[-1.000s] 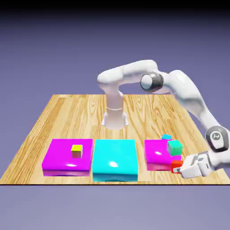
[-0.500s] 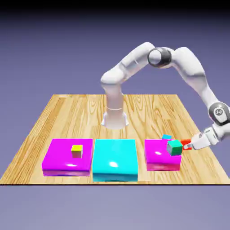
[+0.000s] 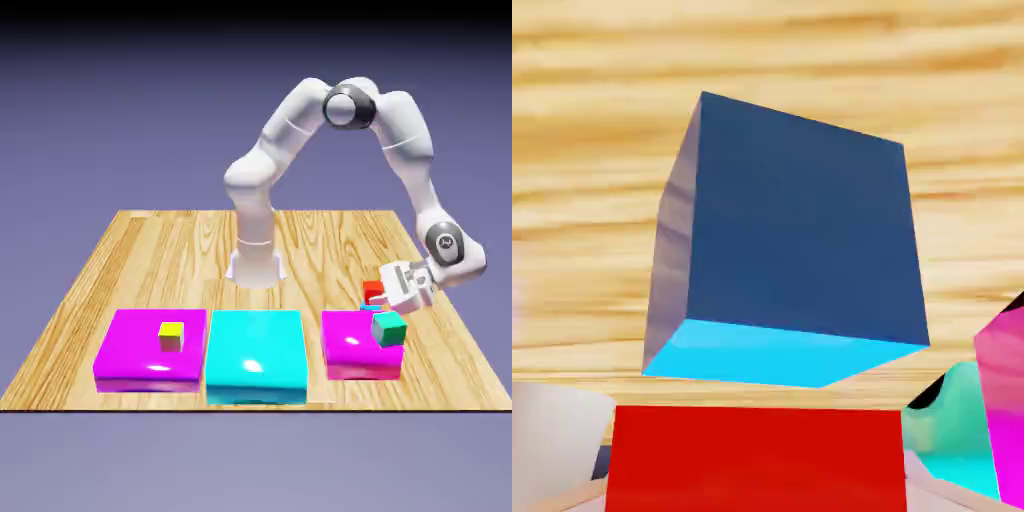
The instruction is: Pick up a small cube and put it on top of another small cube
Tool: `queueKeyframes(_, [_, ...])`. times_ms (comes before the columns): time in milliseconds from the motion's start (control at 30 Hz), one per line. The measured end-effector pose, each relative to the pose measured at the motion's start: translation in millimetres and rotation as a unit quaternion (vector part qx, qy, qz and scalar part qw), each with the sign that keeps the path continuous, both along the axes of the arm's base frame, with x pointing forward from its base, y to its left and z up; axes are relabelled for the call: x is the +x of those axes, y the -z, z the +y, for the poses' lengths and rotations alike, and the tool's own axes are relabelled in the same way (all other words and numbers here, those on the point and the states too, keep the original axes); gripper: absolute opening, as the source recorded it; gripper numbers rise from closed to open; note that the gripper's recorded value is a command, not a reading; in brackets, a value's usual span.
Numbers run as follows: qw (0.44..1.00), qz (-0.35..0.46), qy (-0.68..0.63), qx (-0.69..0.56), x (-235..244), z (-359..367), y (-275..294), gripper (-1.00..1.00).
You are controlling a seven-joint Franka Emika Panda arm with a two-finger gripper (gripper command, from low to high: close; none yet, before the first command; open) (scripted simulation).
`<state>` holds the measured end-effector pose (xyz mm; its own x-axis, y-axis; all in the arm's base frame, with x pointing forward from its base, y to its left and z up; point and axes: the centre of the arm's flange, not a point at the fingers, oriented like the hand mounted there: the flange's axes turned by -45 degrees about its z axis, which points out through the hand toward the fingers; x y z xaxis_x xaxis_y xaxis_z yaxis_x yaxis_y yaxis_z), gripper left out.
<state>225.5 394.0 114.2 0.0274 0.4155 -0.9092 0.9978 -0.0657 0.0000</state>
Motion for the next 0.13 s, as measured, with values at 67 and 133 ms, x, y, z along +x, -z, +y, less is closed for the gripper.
queueKeyframes(67, [1.000, -0.001, 0.000, 0.000, 2.2, 22.6, -19.1, 1.00])
queueKeyframes(133, [1.000, 0.000, 0.000, 0.000, 3.0, 44.2, -39.6, 1.00])
